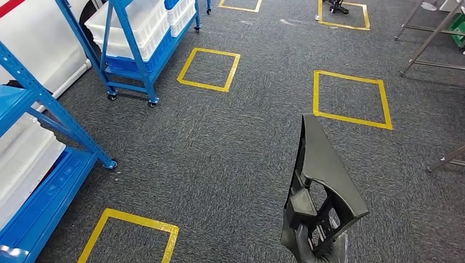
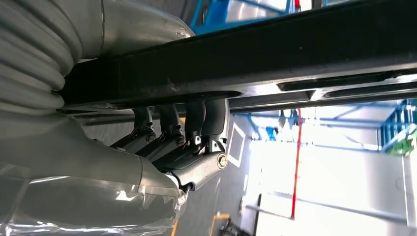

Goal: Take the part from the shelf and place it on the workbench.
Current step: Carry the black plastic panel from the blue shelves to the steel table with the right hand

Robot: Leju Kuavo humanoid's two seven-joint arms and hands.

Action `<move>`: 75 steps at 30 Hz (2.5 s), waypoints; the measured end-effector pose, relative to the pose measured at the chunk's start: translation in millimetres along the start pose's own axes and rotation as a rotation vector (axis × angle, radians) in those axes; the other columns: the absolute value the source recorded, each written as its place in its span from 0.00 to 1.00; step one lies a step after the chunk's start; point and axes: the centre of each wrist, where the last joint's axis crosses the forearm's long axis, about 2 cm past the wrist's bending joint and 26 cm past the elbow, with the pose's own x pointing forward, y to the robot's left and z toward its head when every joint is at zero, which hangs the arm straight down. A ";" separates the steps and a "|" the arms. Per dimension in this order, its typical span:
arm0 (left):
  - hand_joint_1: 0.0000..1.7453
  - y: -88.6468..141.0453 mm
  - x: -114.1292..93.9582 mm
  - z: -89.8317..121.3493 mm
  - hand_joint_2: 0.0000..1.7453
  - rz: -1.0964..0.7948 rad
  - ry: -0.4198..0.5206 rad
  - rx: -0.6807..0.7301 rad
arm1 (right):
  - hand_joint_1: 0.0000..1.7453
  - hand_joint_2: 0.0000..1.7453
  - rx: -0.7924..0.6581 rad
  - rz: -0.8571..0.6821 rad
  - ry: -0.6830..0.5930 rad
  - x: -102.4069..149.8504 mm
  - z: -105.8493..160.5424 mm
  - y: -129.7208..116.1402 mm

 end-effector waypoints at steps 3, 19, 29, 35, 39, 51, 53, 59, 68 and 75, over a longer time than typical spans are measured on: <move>0.00 -0.3 0.1 0.1 1.00 -0.007 -0.003 -0.003 | 1.00 1.00 0.007 0.069 -0.004 0.5 -0.7 -3.4; 0.00 0.4 0.8 -0.7 1.00 -0.036 -0.015 -0.005 | 1.00 1.00 -0.039 0.301 -0.009 4.1 2.7 -13.0; 0.00 0.2 0.1 -0.1 1.00 -0.049 -0.016 -0.022 | 1.00 1.00 -0.056 0.318 0.008 5.5 8.9 -15.7; 0.00 5.7 -3.2 -0.7 1.00 -0.057 -0.008 -0.049 | 1.00 1.00 -0.068 0.336 0.006 11.6 13.1 -22.9; 0.00 7.4 -3.3 -1.4 1.00 -0.063 -0.009 -0.055 | 1.00 1.00 -0.079 0.340 0.007 15.6 15.3 -25.3; 0.00 11.3 -7.3 -0.2 1.00 -0.048 0.007 -0.033 | 1.00 1.00 -0.089 0.348 0.009 20.2 15.8 -26.6; 0.00 10.0 -7.3 0.5 1.00 -0.041 0.009 -0.031 | 1.00 1.00 -0.089 0.348 0.013 21.3 17.2 -27.9; 0.00 11.4 -7.9 0.5 1.00 -0.028 0.012 -0.018 | 1.00 1.00 -0.083 0.351 0.014 21.9 17.5 -29.7; 0.00 11.0 -7.3 0.2 1.00 -0.016 0.013 -0.014 | 1.00 1.00 -0.081 0.353 0.011 23.4 17.0 -28.1; 0.00 12.6 -7.0 -0.8 1.00 -0.008 0.016 -0.004 | 1.00 1.00 -0.079 0.354 0.008 23.9 16.6 -26.6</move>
